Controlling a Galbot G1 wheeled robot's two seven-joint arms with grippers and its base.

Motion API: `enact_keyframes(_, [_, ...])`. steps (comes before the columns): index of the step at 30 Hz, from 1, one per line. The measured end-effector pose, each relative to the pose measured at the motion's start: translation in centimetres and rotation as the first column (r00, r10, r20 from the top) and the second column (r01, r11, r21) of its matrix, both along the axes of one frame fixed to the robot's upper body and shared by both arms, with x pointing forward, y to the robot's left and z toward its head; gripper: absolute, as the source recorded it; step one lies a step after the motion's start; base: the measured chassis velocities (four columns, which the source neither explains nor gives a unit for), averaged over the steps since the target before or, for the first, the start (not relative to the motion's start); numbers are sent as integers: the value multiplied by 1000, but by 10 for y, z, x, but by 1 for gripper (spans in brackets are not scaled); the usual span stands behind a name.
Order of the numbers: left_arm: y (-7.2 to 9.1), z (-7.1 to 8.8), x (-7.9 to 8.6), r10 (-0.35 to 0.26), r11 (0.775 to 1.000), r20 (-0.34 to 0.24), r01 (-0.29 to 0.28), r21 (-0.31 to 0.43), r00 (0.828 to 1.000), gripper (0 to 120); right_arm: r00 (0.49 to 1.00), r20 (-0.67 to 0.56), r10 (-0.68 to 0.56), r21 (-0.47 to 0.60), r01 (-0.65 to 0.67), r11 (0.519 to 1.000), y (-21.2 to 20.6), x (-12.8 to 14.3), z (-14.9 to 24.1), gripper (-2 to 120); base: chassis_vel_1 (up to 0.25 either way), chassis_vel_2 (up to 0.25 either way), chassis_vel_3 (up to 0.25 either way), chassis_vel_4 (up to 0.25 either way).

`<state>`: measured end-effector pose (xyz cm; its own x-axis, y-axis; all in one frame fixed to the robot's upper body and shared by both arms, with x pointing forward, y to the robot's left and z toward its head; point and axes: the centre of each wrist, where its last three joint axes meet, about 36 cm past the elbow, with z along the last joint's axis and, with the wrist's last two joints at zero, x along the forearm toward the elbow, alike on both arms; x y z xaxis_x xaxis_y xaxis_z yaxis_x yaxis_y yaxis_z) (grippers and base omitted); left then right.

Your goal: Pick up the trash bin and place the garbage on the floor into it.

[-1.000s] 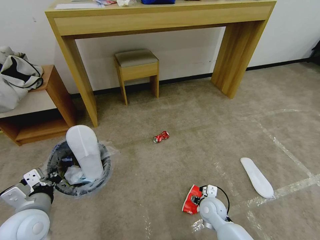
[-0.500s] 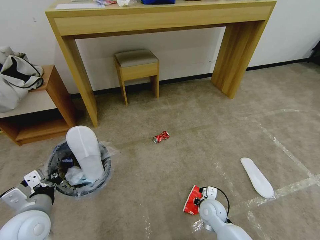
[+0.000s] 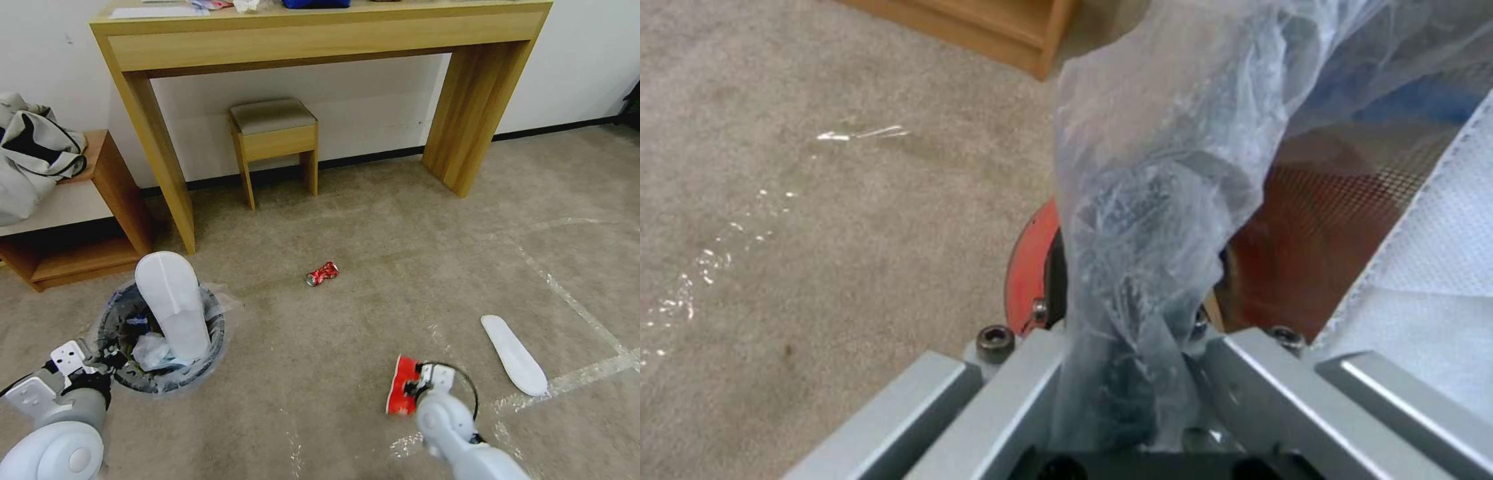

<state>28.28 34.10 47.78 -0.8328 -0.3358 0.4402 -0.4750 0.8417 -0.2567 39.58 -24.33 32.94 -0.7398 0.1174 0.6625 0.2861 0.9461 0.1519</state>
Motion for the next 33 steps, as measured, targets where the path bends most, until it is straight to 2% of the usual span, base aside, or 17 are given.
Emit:
enact_keyframes(1, [0,1,0,-1,1000,1,1,-1,1000,0,998,68,6,14,-7,1000,-5,4,12,0,0,0,0,0])
enact_keyframes(2, [0,1,0,-1,1000,1,1,-1,1000,0,998,68,6,14,-7,1000,-5,4,12,0,0,0,0,0])
enact_keyframes(4, [-1,4,0,-10,1000,1,10,-10,1000,0,973,229,26,47,-38,998,-16,12,49,0,0,0,0,0])
enact_keyframes(11, [-2,13,2,-24,999,5,25,-44,1000,0,895,440,68,87,-118,989,-20,20,104,0,0,0,0,0])
enact_keyframes(14, [-5,22,2,-36,995,-16,34,-94,999,0,818,564,116,104,-209,972,-13,19,137,0,0,0,0,0])
enact_keyframes(15, [-5,22,2,-36,995,-16,34,-94,999,0,818,564,116,104,-209,972,-13,19,137,0,0,0,0,0])
enact_keyframes(16, [-6,25,2,-43,994,-21,41,-106,999,0,773,618,141,100,-255,962,-9,19,151,0,0,0,0,0])
enact_keyframes(17, [-6,25,2,-43,994,-21,41,-106,999,0,773,618,141,100,-255,962,-9,19,151,0,0,0,0,0])
enact_keyframes(19, [-9,33,2,-66,988,-37,61,-140,997,0,690,698,195,74,-339,938,-1,17,177,0,0,0,0,0])
enact_keyframes(20, [-9,33,2,-66,988,-37,61,-140,997,0,690,698,195,74,-339,938,-1,17,177,0,0,0,0,0])
enact_keyframes(22, [-13,35,2,-86,985,-47,77,-157,995,0,617,750,239,39,-402,915,8,17,200,0,0,0,0,0])
enact_keyframes(23, [-13,35,2,-86,985,-47,77,-157,995,0,617,750,239,39,-402,915,8,17,200,0,0,0,0,0])
enact_keyframes(26, [-15,35,0,-96,982,-52,86,-170,994,0,515,801,304,-1,-507,862,24,18,224,0,0,0,0,0])
enact_keyframes(27, [-15,35,0,-96,982,-52,86,-170,994,0,515,801,304,-1,-507,862,24,18,224,0,0,0,0,0])
enact_keyframes(30, [-17,38,2,-116,977,-58,104,-185,992,0,412,840,354,-26,-620,784,40,14,240,0,0,0,0,0])
enact_keyframes(31, [-17,38,2,-116,977,-58,104,-185,992,0,412,840,354,-26,-620,784,40,14,240,0,0,0,0,0])
enact_keyframes(33, [-17,40,3,-123,975,-60,110,-195,991,0,370,853,368,-28,-671,741,50,14,246,0,0,0,0,0])
